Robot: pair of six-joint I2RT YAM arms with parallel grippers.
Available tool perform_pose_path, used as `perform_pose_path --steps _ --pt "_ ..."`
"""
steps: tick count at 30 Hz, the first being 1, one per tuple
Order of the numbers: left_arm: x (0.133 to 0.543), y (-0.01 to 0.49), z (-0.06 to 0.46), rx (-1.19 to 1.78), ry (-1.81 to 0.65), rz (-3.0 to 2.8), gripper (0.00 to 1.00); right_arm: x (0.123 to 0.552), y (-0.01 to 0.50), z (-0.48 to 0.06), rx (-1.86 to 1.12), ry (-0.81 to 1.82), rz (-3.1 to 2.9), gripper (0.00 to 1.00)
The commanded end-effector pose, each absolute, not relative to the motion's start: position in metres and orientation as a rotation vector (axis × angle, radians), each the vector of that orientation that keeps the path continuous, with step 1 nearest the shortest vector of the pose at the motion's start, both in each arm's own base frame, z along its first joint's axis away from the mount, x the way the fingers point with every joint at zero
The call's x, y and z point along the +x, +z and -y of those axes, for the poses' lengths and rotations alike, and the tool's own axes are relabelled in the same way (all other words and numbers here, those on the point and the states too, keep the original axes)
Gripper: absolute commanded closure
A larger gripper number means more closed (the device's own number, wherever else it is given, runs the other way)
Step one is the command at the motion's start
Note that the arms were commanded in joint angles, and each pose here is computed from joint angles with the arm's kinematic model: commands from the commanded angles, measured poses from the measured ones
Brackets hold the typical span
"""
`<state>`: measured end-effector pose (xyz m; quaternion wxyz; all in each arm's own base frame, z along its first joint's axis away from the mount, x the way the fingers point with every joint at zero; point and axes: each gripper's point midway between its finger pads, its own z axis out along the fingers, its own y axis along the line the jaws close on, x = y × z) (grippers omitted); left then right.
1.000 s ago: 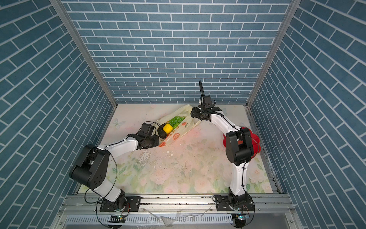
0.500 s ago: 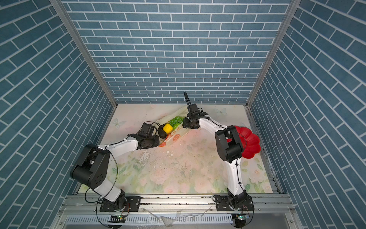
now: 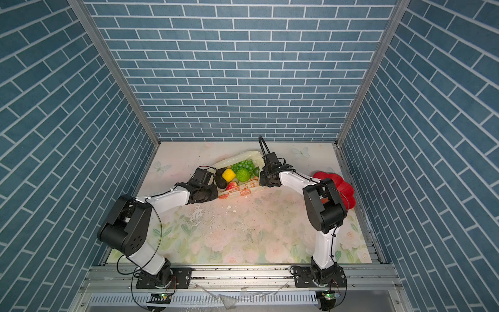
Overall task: Take fruits out of the plastic bag
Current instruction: Spread open the plastic bag at the top-center of the table.
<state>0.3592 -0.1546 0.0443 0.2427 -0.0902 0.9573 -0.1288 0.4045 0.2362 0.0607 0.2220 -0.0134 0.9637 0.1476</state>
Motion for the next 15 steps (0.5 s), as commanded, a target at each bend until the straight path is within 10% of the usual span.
perform_pose_path --steps 1,15 --pt "0.360 0.042 0.149 -0.269 -0.306 -2.618 0.94 0.410 0.058 -0.220 0.045 0.360 -2.642 1.00" --pt "0.368 0.048 0.153 -0.244 -0.331 -2.604 0.94 0.418 0.063 -0.188 0.142 0.204 -2.629 1.00"
